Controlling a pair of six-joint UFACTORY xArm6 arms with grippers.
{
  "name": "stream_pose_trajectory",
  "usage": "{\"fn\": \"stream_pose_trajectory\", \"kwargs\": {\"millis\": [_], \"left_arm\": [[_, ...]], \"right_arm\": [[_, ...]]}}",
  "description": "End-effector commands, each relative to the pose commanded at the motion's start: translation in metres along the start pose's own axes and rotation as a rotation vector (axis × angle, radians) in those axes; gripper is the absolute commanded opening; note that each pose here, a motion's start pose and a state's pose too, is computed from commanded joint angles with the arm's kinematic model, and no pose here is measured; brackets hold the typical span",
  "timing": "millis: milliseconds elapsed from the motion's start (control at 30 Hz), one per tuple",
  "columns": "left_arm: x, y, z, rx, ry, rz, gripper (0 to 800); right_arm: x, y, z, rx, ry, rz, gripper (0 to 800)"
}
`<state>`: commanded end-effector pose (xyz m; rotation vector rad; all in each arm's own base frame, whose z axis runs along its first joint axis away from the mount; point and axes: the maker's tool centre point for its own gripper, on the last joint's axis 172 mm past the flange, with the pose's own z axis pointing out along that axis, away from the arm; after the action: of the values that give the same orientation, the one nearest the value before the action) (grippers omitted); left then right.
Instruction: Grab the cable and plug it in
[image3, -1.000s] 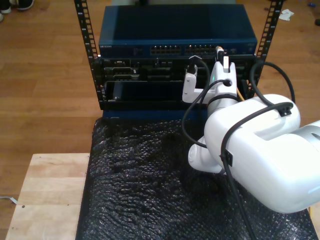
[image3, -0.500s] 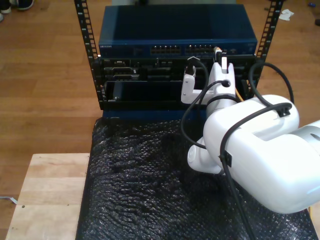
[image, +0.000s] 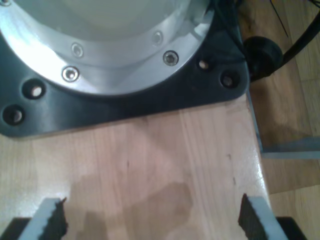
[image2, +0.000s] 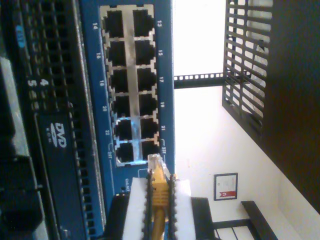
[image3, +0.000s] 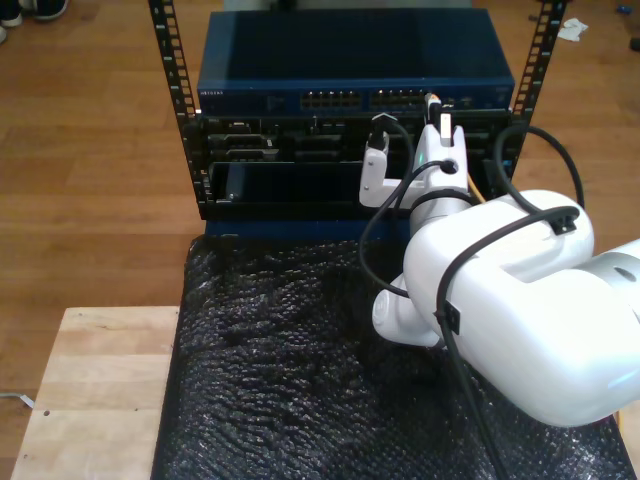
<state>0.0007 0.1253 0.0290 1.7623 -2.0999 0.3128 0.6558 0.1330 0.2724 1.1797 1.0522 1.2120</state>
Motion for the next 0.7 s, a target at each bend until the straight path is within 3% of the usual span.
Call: {"fn": "stream_pose_trajectory", "kwargs": {"millis": [700], "left_arm": [[0.0000, 0.0000, 0.0000, 0.000, 0.000, 0.000, 800]], "right_arm": [[0.0041, -0.0024, 0.0054, -0.008, 0.001, 0.005, 0]]}}
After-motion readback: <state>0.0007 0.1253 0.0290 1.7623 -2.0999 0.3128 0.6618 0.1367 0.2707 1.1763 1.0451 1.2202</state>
